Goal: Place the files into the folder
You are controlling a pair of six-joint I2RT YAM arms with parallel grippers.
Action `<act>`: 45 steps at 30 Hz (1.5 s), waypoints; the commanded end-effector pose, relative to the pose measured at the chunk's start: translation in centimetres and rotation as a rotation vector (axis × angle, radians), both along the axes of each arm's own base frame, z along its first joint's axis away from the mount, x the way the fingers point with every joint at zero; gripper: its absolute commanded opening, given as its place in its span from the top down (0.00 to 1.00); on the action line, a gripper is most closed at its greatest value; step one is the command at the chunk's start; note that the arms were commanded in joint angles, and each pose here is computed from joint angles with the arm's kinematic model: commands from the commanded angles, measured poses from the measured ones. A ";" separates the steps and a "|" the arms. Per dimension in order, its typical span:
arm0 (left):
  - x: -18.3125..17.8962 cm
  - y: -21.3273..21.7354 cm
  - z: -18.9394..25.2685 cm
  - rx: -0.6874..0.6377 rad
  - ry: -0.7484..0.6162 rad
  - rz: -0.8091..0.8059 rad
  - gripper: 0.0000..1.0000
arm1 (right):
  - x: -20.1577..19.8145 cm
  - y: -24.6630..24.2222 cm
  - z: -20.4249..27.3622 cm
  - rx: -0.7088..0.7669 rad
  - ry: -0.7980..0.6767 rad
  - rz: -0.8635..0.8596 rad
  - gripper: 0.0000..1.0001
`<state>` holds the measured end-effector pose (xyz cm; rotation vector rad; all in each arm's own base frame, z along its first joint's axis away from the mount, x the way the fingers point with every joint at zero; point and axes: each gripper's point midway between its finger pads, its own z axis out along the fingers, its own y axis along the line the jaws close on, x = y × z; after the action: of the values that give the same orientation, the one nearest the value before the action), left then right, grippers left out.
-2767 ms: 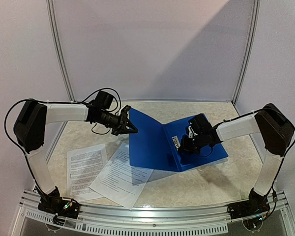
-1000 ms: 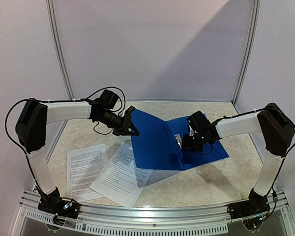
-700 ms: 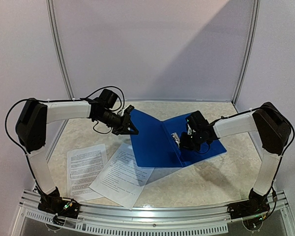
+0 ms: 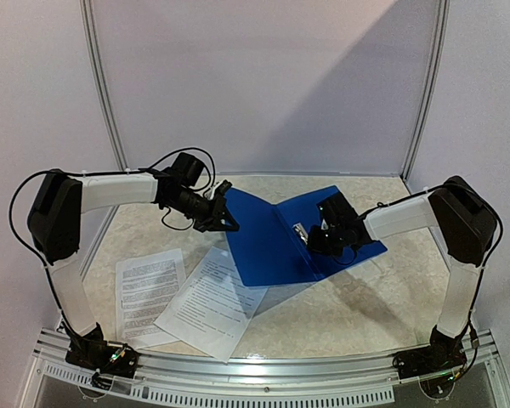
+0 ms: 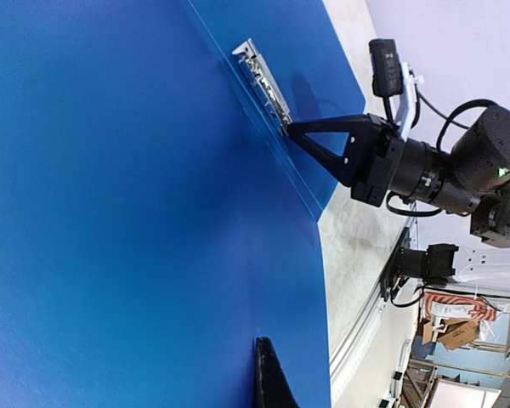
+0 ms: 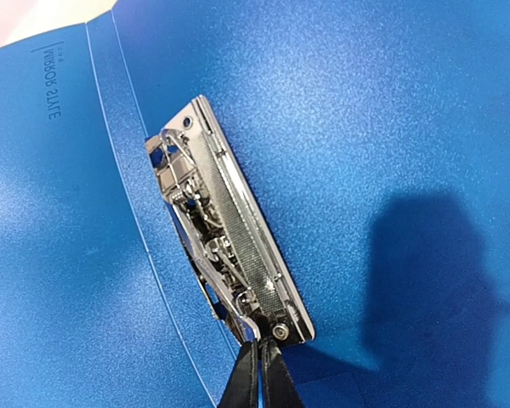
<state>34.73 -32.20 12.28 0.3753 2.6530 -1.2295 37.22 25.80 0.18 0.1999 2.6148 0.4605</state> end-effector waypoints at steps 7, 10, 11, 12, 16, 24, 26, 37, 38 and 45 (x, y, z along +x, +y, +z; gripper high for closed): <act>-1.0 0.7 0.2 0.025 0.023 -0.050 1.00 | -7.4 -11.9 -7.0 -0.371 0.366 -0.113 1.00; -1.0 0.6 0.1 0.026 0.024 -0.054 1.00 | -5.9 -8.8 -4.0 -0.238 0.310 -0.073 1.00; -1.0 0.6 0.1 0.027 0.025 -0.056 1.00 | -5.3 -7.6 -2.4 -0.200 0.275 -0.056 1.00; -1.1 0.5 0.0 0.028 0.026 -0.060 1.00 | -5.0 -6.7 -1.2 -0.177 0.252 -0.036 1.00; -1.4 0.1 0.1 0.034 0.019 -0.087 1.00 | -5.5 -3.6 0.9 -0.054 0.254 0.032 1.00; -2.2 0.0 0.7 0.075 0.005 -0.195 1.00 | -7.3 -1.6 1.5 0.076 0.309 0.055 1.00; -2.6 0.3 0.2 0.089 0.032 -0.209 1.00 | -7.6 -1.5 1.6 0.066 0.313 0.071 1.00; -4.3 0.8 -0.7 0.092 0.076 -0.241 1.00 | -5.7 1.8 7.3 0.194 0.216 0.146 0.94; -4.3 0.8 -0.7 0.093 0.073 -0.241 1.00 | -5.3 2.0 7.8 0.202 0.199 0.149 0.94; -4.3 0.8 -1.2 0.094 0.086 -0.244 1.00 | -3.7 3.4 10.5 0.216 0.124 0.221 0.79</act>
<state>31.24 -31.76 12.07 0.6623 2.7777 -1.2204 33.08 28.68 9.14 0.1015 2.7437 0.8291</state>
